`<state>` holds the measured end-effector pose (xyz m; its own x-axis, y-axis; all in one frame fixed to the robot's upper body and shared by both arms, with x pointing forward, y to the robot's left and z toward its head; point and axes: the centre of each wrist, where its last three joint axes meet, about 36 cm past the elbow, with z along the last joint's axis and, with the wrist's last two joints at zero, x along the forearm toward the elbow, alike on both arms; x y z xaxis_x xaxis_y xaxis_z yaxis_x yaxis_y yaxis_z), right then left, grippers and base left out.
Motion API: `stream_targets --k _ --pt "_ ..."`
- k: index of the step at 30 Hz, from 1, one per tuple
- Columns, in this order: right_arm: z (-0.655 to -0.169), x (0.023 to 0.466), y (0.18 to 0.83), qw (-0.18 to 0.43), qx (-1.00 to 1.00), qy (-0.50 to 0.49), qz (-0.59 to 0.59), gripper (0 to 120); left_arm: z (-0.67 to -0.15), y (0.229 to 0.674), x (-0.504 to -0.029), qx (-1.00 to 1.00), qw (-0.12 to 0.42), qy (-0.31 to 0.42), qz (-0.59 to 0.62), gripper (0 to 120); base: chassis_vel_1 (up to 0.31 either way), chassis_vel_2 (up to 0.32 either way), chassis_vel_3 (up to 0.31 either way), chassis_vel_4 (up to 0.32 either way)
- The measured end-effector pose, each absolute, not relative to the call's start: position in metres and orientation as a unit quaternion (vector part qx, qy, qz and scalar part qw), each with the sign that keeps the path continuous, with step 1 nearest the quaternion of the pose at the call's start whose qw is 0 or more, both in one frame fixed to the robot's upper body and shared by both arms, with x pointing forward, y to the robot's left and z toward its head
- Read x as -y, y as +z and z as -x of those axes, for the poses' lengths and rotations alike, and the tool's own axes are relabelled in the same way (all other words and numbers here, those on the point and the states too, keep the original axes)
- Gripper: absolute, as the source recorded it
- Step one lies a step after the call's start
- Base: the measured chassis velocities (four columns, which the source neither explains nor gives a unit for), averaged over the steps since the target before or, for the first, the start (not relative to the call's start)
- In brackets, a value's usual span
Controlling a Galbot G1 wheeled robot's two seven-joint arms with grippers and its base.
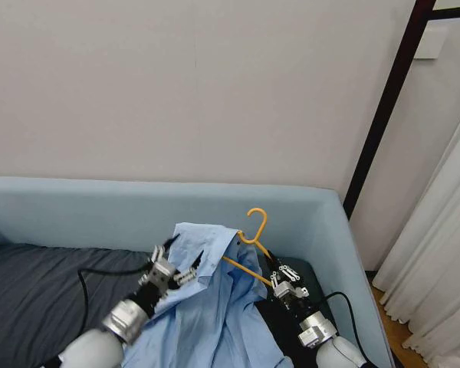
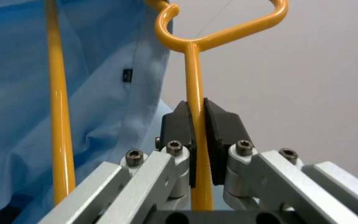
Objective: Pick up the clothes from the sofa and hang them on the clothes hanger.
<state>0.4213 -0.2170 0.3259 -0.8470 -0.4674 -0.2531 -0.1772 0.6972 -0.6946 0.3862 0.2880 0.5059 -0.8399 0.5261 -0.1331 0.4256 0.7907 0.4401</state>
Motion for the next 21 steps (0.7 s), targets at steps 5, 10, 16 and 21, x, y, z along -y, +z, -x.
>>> stream_targets --k 5,10,16,21 --pt "-0.425 0.212 0.325 0.218 -0.893 -0.348 0.185 5 -0.422 0.55 -0.325 -0.917 0.135 0.211 -0.31 100 0.0 0.0 0.0 0.0" --pt "-0.433 0.202 0.325 0.229 -0.89 -0.346 0.191 5 -0.461 0.596 -0.359 -0.89 0.161 0.203 -0.375 100 0.0 0.0 0.0 0.0" --pt "-0.43 0.207 0.319 0.229 -0.888 -0.343 0.201 5 -0.533 0.638 -0.411 -0.799 0.11 0.234 -0.543 100 0.0 0.0 0.0 0.0" --pt "-0.43 0.209 0.321 0.23 -0.891 -0.336 0.2 5 -0.583 0.638 -0.408 -0.763 0.053 0.249 -0.594 100 0.0 0.0 0.0 0.0"
